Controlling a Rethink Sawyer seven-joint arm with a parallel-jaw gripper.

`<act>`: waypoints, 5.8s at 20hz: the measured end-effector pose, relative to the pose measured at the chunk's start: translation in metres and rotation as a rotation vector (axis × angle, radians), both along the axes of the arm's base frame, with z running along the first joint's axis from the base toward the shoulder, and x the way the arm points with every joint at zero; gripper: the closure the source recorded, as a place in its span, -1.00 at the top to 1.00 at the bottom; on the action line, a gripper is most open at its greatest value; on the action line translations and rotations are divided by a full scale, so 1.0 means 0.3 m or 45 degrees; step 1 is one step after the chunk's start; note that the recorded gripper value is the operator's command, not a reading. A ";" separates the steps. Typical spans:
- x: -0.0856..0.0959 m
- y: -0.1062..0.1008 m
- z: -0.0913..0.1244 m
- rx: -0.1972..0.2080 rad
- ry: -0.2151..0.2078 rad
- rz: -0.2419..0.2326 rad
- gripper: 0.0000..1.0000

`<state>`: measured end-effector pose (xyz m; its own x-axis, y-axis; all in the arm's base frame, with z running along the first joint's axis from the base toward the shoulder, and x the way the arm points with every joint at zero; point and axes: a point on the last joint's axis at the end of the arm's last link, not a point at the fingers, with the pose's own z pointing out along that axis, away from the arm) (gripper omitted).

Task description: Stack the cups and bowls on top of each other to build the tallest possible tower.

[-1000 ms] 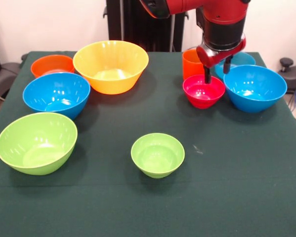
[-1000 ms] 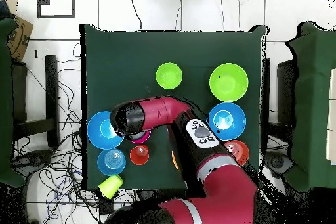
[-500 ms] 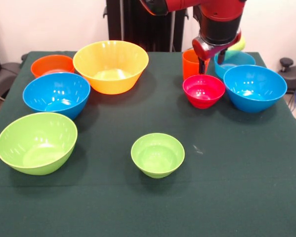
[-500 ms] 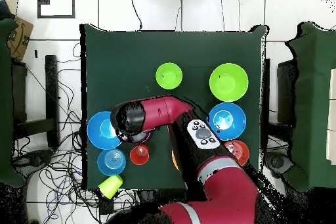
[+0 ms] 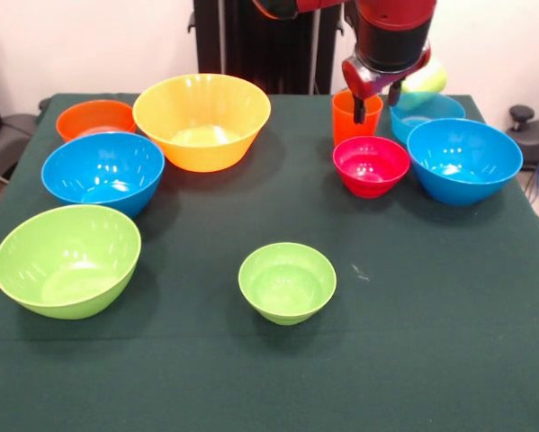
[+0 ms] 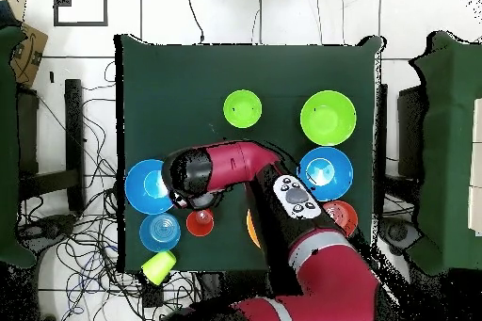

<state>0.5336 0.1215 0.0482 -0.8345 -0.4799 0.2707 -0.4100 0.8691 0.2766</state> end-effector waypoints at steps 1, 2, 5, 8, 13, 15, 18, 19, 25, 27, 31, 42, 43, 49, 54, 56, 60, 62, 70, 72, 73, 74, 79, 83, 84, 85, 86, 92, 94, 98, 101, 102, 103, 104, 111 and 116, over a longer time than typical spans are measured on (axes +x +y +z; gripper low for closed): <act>-0.009 0.000 -0.001 0.001 0.005 0.001 1.00; -0.021 0.001 -0.002 0.002 0.011 0.003 1.00; -0.058 0.010 -0.009 0.010 0.022 0.011 1.00; -0.087 0.019 -0.016 0.017 0.025 0.015 1.00; -0.116 0.043 -0.033 0.032 0.020 0.024 1.00; -0.123 0.060 -0.052 0.043 0.010 0.026 1.00; -0.134 0.098 -0.090 0.067 -0.018 0.029 1.00; -0.136 0.105 -0.097 0.072 -0.024 0.029 1.00; -0.155 0.189 -0.176 0.130 -0.116 0.024 1.00; -0.168 0.210 -0.193 0.140 -0.121 0.029 1.00; -0.214 0.244 -0.228 0.144 -0.085 0.050 1.00; -0.336 0.275 -0.310 0.108 0.012 0.094 1.00; -0.340 0.273 -0.312 0.106 0.015 0.095 1.00; -0.360 0.247 -0.326 0.077 0.031 0.092 1.00; -0.372 0.231 -0.337 0.062 0.043 0.087 1.00; -0.386 0.231 -0.347 0.061 0.056 0.088 1.00; -0.402 0.237 -0.356 0.059 0.071 0.089 1.00; -0.403 0.239 -0.356 0.054 0.072 0.084 1.00; -0.403 0.239 -0.357 0.048 0.073 0.070 1.00; -0.403 0.239 -0.357 0.048 0.074 0.071 1.00; -0.403 0.239 -0.357 0.048 0.074 0.071 1.00; -0.404 0.239 -0.360 0.048 0.074 0.070 -1.00; -0.429 0.256 -0.380 0.059 0.104 0.067 -1.00; -0.431 0.259 -0.381 0.061 0.107 0.065 -1.00; -0.431 0.259 -0.381 0.061 0.107 0.065 -1.00; -0.431 0.259 -0.381 0.061 0.107 0.065 -1.00; -0.431 0.259 -0.381 0.061 0.107 0.065 -1.00; -0.430 0.259 -0.381 0.061 0.107 0.064 -1.00; -0.431 0.261 -0.381 0.057 0.106 0.062 -1.00; -0.429 0.264 -0.375 0.051 0.100 0.062 -1.00; -0.426 0.267 -0.362 0.045 0.093 0.063 -1.00; -0.426 0.266 -0.355 0.042 0.090 0.064 -1.00; -0.425 0.265 -0.350 0.040 0.088 0.063 -1.00; -0.424 0.263 -0.341 0.037 0.084 0.063 -1.00; -0.385 0.248 -0.256 0.012 0.025 0.059 -1.00; -0.346 0.237 -0.190 -0.005 -0.031 0.056 -1.00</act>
